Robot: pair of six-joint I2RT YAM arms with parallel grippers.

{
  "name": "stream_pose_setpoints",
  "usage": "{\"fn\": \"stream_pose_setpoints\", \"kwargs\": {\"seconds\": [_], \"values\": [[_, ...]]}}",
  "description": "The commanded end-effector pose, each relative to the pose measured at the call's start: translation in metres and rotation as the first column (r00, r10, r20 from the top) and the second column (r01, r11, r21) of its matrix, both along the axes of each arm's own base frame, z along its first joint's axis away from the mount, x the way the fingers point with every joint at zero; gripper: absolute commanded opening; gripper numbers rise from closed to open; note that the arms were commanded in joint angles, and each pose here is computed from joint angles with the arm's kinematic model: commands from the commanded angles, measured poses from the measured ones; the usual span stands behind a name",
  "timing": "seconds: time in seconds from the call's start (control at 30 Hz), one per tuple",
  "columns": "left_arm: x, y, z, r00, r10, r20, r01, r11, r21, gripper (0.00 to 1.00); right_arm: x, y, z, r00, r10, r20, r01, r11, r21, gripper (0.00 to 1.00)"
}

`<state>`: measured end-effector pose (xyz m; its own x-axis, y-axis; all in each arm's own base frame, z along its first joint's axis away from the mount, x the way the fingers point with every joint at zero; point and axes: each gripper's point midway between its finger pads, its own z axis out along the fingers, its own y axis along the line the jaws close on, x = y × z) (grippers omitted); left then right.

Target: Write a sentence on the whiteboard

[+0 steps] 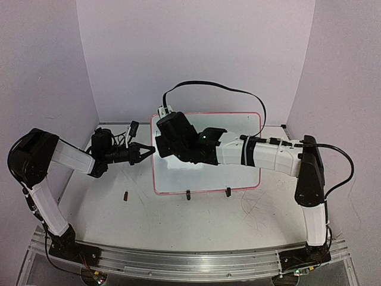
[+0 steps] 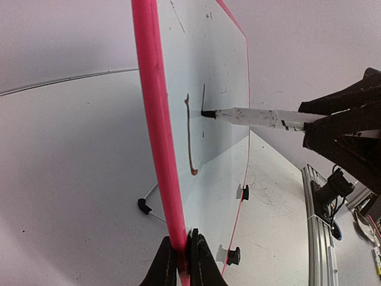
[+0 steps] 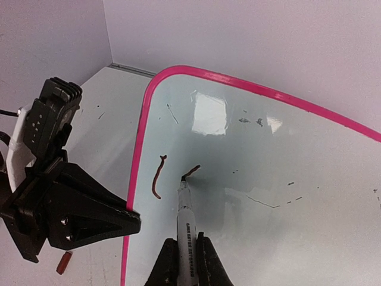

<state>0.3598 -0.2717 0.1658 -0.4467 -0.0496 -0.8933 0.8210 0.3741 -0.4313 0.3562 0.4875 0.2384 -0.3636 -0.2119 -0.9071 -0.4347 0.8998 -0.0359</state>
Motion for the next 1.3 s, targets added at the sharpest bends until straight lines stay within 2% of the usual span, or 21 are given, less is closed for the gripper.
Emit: {"fn": "stream_pose_setpoints", "kwargs": {"seconds": [0.0,1.27], "values": [[-0.003,-0.003,0.012,0.995,-0.005,0.103,0.003,1.000,0.018,0.00,-0.003,0.001,-0.003,1.000,0.000,-0.020,0.001,1.000,0.012,0.00],[-0.003,-0.003,0.013,0.994,-0.004,0.106,0.002,1.000,0.017,0.00,-0.007,0.007,-0.018,0.999,0.004,-0.053,-0.005,1.000,-0.004,0.00]]}}
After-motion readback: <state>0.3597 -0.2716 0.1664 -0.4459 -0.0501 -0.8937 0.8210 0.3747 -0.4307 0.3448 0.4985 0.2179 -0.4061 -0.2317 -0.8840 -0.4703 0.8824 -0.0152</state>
